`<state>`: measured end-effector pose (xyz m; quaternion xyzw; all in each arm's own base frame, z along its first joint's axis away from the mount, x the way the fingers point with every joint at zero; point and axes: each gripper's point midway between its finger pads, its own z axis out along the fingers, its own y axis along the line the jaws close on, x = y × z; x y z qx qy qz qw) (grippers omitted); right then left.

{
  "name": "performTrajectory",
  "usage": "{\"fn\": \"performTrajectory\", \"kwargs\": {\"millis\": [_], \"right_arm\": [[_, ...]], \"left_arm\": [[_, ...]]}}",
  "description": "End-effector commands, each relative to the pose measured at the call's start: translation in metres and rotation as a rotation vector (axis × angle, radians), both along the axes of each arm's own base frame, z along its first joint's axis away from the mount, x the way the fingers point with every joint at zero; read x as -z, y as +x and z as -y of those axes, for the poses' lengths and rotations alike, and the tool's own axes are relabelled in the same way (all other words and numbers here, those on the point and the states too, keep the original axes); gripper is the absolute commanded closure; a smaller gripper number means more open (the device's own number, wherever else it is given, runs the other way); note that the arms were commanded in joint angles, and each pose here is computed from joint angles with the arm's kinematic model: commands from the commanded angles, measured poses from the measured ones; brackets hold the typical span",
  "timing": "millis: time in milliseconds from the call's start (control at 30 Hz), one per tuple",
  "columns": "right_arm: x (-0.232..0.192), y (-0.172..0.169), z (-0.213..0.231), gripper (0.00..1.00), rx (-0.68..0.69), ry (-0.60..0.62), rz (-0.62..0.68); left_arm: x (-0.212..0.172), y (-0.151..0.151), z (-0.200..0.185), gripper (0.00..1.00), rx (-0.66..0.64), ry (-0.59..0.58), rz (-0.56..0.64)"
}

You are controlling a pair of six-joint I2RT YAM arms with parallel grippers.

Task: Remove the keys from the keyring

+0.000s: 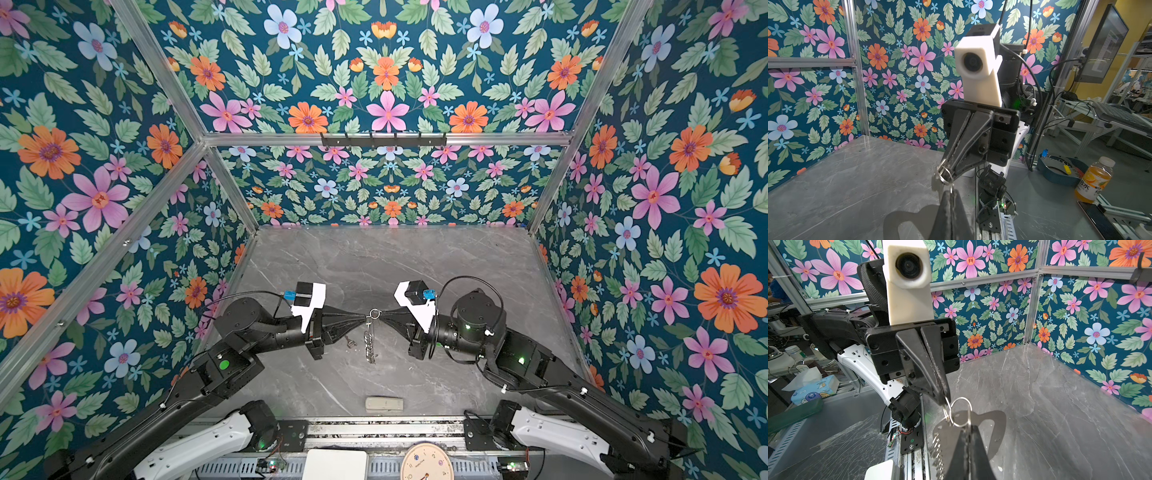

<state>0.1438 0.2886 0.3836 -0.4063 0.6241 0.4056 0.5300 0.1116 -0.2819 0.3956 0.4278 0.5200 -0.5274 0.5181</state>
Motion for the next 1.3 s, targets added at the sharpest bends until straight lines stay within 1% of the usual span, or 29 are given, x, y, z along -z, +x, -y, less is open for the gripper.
{"fn": "performTrajectory", "kwargs": {"millis": [0,200,367,833,1267], "right_arm": [[-0.005,0.002,0.001,1.0,0.013,0.009,0.021],[-0.007,0.0,0.002,1.0,0.007,0.006,0.019],[-0.005,-0.001,0.002,1.0,0.003,-0.004,0.01],[-0.003,0.0,0.011,1.0,0.037,-0.002,0.009],[0.006,0.0,0.008,1.0,0.026,-0.02,-0.02]], "left_arm": [[-0.004,-0.013,0.0,1.0,0.074,-0.002,0.03],[-0.001,-0.026,0.003,1.0,0.16,0.014,0.031],[0.0,-0.032,0.004,1.0,0.208,0.019,0.04],[-0.004,-0.036,0.0,1.0,0.21,0.009,0.051],[-0.016,-0.039,-0.006,1.0,0.202,-0.053,0.073]]}}
